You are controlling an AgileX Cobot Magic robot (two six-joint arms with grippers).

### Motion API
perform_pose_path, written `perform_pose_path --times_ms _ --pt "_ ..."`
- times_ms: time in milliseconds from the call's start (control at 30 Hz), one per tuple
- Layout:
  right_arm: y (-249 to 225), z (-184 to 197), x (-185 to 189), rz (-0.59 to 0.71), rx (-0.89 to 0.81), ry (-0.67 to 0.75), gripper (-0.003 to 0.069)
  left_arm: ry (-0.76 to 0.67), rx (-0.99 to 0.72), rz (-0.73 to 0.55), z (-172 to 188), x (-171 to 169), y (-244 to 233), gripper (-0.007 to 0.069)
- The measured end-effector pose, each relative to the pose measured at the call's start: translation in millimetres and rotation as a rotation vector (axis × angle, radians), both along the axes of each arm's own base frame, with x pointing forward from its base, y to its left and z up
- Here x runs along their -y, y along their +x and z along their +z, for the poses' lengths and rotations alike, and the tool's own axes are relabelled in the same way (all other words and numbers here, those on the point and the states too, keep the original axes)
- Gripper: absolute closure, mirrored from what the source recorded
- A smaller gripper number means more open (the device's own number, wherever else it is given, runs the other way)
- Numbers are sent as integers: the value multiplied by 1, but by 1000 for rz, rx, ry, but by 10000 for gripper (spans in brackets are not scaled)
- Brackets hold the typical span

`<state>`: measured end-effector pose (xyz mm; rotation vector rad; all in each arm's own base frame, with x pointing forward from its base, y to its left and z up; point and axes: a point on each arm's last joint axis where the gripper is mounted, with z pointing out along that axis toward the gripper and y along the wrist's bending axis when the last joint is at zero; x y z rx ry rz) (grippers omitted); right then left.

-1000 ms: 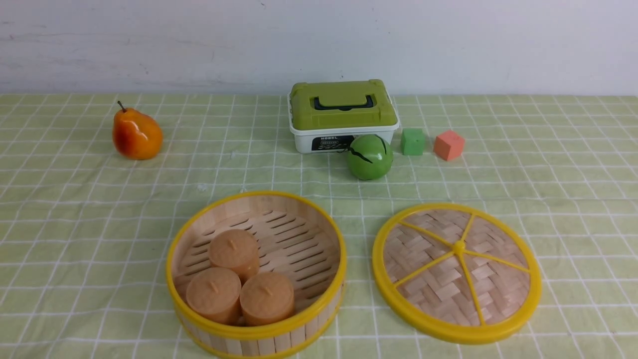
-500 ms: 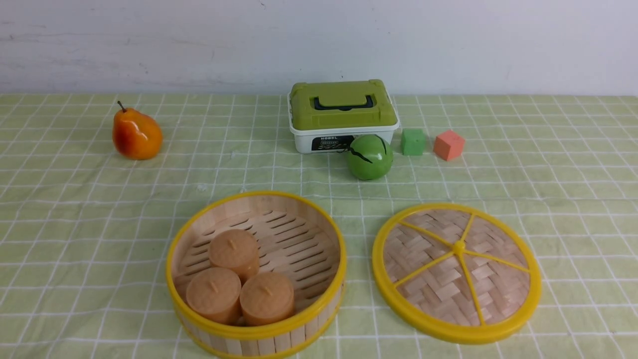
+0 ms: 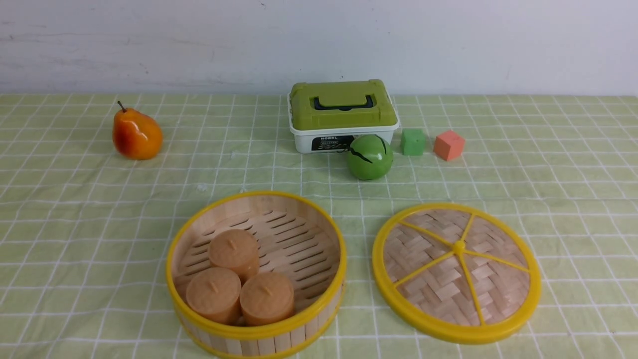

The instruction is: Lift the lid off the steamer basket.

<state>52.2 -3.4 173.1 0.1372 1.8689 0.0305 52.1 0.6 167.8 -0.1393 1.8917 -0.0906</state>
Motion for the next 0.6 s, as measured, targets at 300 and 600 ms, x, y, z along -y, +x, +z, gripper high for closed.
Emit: perform_pose_path --times_ms 300,600 --pt "0 0 0 0 0 0 530 0 0 0 0 0 0 386" --pt "0 0 0 0 0 0 522 0 0 0 0 0 0 386"
